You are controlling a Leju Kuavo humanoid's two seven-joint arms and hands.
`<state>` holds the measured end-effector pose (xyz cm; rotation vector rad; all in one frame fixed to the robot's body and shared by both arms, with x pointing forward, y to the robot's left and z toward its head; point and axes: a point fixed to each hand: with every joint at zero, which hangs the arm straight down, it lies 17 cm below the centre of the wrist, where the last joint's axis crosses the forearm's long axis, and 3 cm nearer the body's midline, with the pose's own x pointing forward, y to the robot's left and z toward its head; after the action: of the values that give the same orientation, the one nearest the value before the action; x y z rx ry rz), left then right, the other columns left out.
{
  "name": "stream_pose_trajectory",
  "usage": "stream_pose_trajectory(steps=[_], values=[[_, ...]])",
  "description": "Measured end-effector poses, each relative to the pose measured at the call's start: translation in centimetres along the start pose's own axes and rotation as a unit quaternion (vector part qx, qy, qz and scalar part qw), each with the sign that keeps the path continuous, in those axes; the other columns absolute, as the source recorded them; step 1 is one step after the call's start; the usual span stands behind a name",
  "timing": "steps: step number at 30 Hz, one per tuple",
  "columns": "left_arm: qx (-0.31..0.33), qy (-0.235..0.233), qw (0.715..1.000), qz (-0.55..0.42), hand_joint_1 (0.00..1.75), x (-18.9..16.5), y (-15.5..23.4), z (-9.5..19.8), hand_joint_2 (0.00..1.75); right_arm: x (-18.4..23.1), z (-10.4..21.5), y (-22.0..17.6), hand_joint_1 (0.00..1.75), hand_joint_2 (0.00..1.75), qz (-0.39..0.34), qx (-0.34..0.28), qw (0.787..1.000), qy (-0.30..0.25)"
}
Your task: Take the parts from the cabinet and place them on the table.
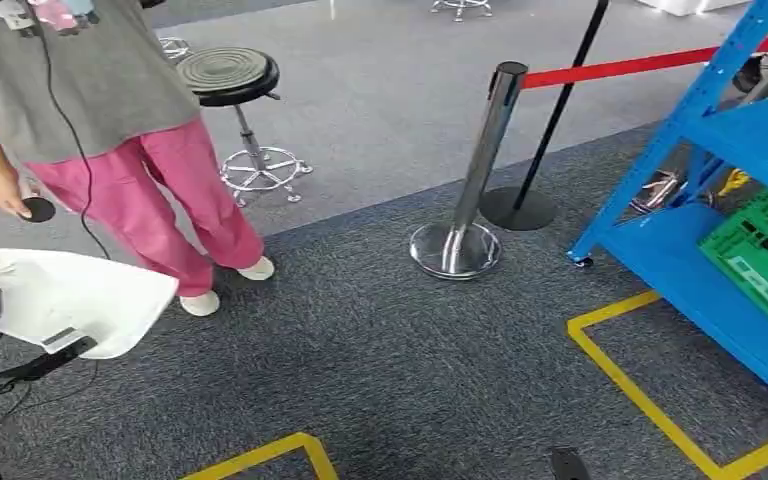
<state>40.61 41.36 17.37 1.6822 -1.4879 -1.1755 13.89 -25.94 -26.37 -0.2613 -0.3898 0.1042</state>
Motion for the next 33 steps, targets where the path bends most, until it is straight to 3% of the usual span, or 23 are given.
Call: stream_pose_trajectory(steps=[13, 33], values=[[0.0, -0.005, 1.0, 0.004, 1.75, 0.6, -0.2, -0.3, 1.75, -0.6, 0.1, 0.0, 0.0, 0.0, -0.003, 0.0, 1.0, 0.002], [-0.025, 0.003, 1.0, -0.009, 1.75, -1.3, -1.0, 2.6, 1.75, 0.4, 0.2, 0.6, 0.0, 0.0, 0.005, 0.0, 1.0, -0.004]])
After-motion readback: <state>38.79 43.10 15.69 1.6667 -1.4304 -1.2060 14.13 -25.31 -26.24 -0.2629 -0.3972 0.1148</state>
